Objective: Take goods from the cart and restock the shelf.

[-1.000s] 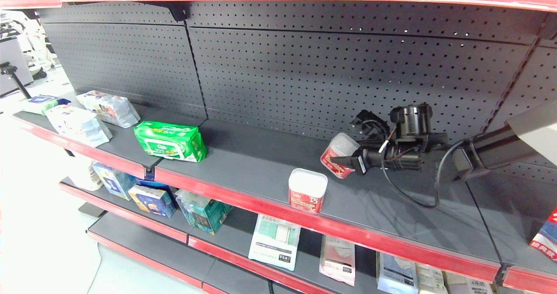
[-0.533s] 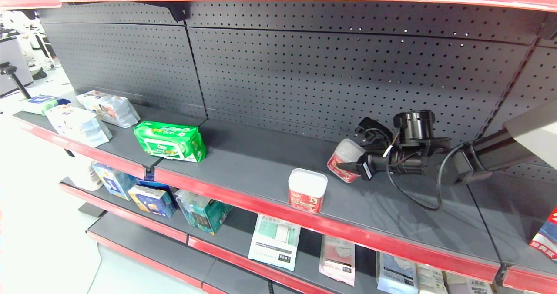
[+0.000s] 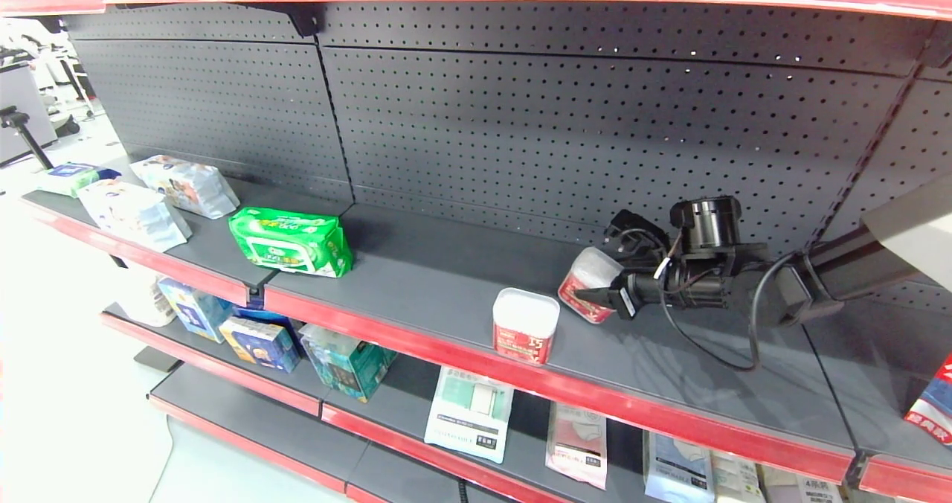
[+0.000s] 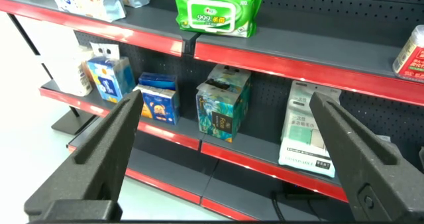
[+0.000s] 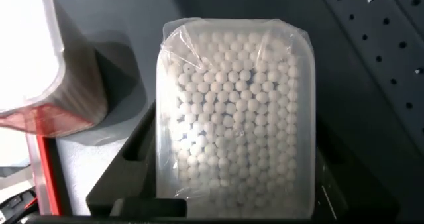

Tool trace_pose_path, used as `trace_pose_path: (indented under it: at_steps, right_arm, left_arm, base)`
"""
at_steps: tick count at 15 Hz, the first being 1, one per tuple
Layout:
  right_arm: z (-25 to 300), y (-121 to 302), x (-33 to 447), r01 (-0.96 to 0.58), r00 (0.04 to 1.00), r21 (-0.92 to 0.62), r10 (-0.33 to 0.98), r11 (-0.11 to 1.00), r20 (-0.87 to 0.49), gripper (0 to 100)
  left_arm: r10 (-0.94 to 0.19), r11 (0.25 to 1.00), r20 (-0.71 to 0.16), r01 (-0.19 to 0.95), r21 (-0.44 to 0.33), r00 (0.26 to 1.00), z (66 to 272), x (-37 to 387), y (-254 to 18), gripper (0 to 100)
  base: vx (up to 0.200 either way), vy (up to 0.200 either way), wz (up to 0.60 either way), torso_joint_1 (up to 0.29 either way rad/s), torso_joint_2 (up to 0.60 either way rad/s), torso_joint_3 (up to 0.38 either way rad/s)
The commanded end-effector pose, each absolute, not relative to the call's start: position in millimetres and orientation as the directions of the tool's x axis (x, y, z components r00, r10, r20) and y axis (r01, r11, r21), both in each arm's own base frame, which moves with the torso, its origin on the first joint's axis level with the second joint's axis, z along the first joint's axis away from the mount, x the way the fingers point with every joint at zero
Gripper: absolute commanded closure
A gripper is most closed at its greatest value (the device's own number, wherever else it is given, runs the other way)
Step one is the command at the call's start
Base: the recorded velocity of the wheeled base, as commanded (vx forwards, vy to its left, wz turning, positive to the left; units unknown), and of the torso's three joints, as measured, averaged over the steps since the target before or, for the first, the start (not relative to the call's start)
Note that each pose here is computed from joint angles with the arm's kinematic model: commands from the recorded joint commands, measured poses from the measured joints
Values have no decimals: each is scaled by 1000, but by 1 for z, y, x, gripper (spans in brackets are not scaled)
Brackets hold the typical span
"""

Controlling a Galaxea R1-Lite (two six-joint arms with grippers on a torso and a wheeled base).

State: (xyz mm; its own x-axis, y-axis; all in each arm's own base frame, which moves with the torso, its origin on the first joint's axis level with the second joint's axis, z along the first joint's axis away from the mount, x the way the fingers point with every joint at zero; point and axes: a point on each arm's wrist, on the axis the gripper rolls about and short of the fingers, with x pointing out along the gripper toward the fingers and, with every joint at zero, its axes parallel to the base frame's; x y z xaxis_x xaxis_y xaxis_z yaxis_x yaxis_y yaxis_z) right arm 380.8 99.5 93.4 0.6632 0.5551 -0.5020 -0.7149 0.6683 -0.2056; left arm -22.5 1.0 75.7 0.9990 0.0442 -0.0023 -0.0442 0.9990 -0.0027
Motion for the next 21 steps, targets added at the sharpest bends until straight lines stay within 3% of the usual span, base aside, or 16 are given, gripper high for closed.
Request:
trace_pose_path:
  at_steps: [1, 4, 5, 21]
  right_arm:
    - [92, 103, 380, -722, 656, -202, 561, 662, -505, 100]
    - [90, 107, 378, -730, 647, -201, 567, 653, -510, 100]
    - [90, 108, 379, -730, 648, -202, 567, 653, -509, 0]
    - [80, 92, 371, -654, 690, -222, 450, 723, -567, 0]
  left_arm:
    - [46, 999, -2, -46, -3, 999, 76, -23, 1, 0]
    - [46, 999, -2, -46, -3, 999, 76, -23, 1, 0]
    - [46, 999, -2, -46, -3, 999, 76, -23, 1, 0]
    - [44, 999, -2, -44, -3, 999, 76, -23, 1, 0]
  base:
    - [0, 0, 0, 0, 0, 0]
    - [0, 0, 0, 0, 0, 0]
    - [0, 0, 0, 0, 0, 0]
    - [0, 0, 0, 0, 0, 0]
